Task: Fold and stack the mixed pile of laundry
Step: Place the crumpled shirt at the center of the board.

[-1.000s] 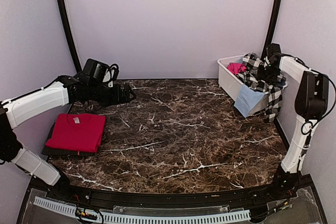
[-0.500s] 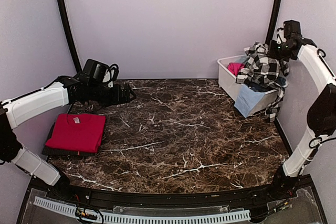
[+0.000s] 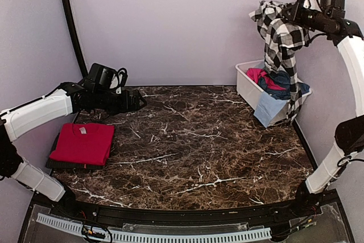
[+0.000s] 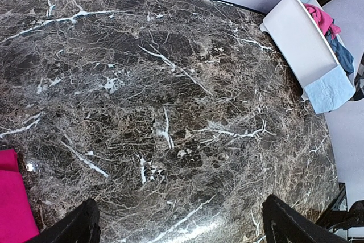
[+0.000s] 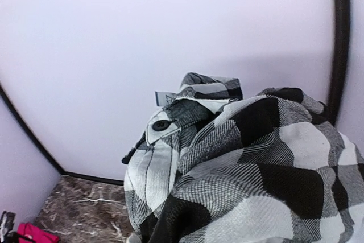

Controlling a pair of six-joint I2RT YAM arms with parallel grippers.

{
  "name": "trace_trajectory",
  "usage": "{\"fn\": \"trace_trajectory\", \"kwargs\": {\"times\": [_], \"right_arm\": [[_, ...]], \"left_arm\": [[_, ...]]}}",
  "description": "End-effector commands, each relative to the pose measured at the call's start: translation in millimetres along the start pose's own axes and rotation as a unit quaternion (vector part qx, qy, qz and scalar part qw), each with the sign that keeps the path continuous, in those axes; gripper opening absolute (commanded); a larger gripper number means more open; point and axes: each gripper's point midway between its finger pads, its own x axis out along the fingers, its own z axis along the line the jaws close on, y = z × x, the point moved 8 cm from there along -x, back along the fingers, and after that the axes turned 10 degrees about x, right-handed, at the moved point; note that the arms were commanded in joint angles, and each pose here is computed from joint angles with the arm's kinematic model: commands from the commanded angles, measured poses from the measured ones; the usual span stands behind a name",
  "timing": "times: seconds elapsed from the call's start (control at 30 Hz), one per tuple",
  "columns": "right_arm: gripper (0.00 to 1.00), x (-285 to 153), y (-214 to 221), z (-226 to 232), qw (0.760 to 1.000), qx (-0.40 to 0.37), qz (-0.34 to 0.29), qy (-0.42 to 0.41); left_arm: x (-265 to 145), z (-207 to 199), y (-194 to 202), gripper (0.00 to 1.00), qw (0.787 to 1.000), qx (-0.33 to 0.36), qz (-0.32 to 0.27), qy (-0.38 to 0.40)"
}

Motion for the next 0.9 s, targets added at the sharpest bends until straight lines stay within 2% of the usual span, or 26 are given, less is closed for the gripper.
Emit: {"fn": "trace_trajectory", "kwargs": {"times": [0.0, 0.17, 0.3, 0.4, 0.47, 0.5, 0.53, 0.57, 0.63, 0.67, 0.77, 0.87], "right_arm": [[0.0, -17, -6, 95, 0.982, -0.023, 0.001, -0.187], [0.0, -26, 14, 165, 0.95, -0.011, 0.035, -0.309], [0.0, -16, 44, 195, 0.916, 0.02, 0.087, -0.39], [0.0, 10, 71, 184, 0.923, 0.031, 0.109, -0.368], [0.0, 34, 107, 167, 0.933, 0.025, 0.138, -0.332], [0.11, 47, 130, 153, 0.937, 0.025, 0.167, -0.306], [0.3, 59, 153, 138, 0.938, 0.026, 0.202, -0.279], [0.57, 68, 178, 122, 0.94, 0.029, 0.238, -0.245], [0.93, 74, 218, 94, 0.943, 0.022, 0.28, -0.177], [0.98, 72, 232, 84, 0.944, 0.017, 0.289, -0.156], [0.99, 59, 245, 66, 0.952, -0.004, 0.288, -0.109], [0.98, 53, 251, 64, 0.947, -0.024, 0.3, -0.111]], "left_arm": [[-15, -2, -9, 0.99, 1.0, -0.007, -0.028, 0.001], [-25, 11, -16, 0.99, 0.998, -0.045, -0.048, -0.015], [-38, 23, -21, 0.99, 0.995, -0.065, -0.074, -0.03], [-48, 29, -23, 0.99, 0.993, -0.07, -0.087, -0.036], [-52, 31, -22, 0.99, 0.993, -0.069, -0.091, -0.037], [-52, 30, -21, 0.99, 0.993, -0.065, -0.091, -0.032], [-53, 29, -18, 0.99, 0.994, -0.062, -0.089, -0.023], [-53, 29, -18, 0.99, 0.994, -0.056, -0.09, -0.019], [-51, 27, -15, 0.99, 0.995, -0.046, -0.085, -0.005], [-49, 26, -12, 0.99, 0.996, -0.041, -0.078, 0.006], [-41, 24, -8, 0.99, 0.997, -0.029, -0.066, 0.024], [-29, 23, -3, 0.99, 0.998, -0.023, -0.043, 0.042]]}}
